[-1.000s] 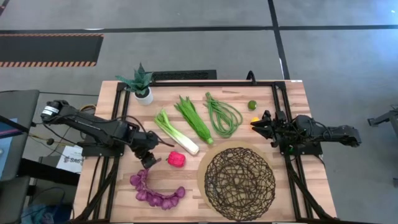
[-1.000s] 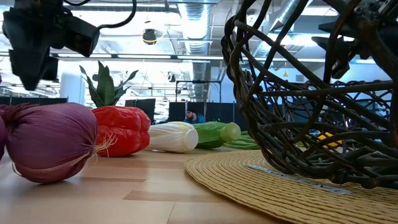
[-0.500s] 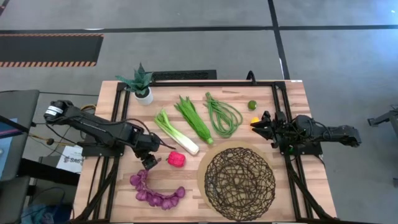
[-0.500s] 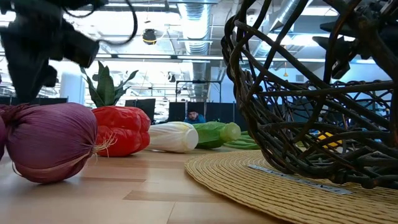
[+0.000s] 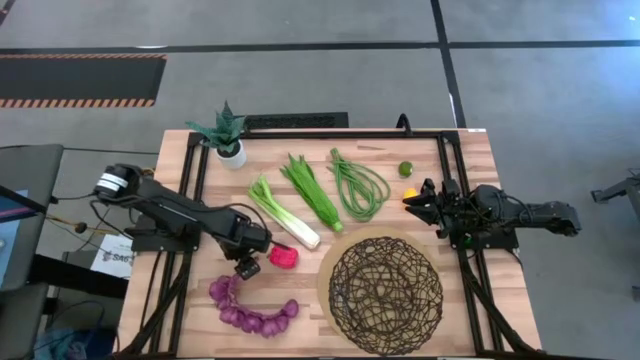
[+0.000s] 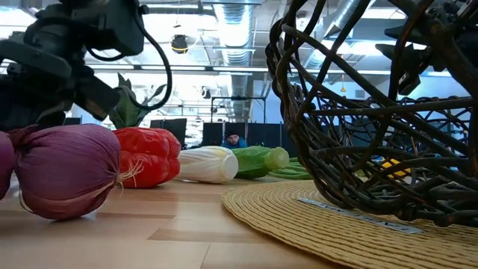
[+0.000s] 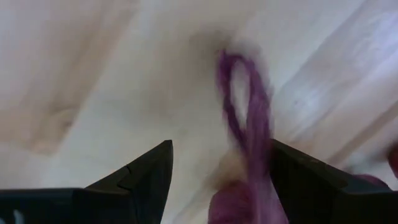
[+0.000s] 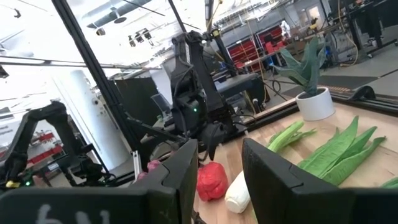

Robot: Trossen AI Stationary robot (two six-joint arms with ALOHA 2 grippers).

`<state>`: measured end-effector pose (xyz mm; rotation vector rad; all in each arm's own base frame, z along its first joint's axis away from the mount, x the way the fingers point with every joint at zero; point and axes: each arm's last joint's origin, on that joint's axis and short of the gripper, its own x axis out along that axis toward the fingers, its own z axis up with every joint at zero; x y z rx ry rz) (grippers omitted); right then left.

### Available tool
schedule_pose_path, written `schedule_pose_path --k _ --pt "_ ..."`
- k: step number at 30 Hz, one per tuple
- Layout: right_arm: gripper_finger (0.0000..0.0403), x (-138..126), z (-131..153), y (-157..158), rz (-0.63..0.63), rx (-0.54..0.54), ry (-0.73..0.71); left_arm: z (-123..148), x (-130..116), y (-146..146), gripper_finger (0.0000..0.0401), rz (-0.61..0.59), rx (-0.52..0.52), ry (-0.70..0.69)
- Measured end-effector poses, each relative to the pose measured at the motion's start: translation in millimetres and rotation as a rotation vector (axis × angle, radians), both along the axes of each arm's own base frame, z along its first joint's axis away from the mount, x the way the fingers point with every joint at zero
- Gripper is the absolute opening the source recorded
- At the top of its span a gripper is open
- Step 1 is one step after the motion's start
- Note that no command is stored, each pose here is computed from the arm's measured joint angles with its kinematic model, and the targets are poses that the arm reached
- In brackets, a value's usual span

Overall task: Build produce basket
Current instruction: Put the purple garlic into the black basket

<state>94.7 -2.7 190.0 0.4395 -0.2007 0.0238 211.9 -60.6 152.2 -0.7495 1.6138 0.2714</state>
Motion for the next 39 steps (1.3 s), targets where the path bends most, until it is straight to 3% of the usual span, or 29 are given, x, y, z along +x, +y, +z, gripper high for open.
schedule_pose_path --k 9,18,24,28,34,39 --pt "0.0145 0 0 0 0.000 0.000 0.002 -2 3 -3 0.0240 0.002 -0.052 -0.009" --pt "0.0142 0 -1 0 0.000 0.001 0.014 -1 -6 -17 0.0239 0.041 -0.106 0.100" --pt "0.0142 1 -3 0 0.000 0.001 0.028 -2 -11 -28 0.0229 0.039 -0.058 0.113" --pt "0.0143 0 -3 0 0.000 0.001 0.028 -2 -13 -32 0.0173 0.034 -0.021 0.103" --pt "0.0138 0 -3 0 -0.001 0.001 0.027 0 -13 -36 0.0019 0.018 -0.021 0.094" --pt "0.0131 0 -2 0 -0.002 0.001 0.026 15 1 -39 0.0006 -0.005 0.036 -0.014"
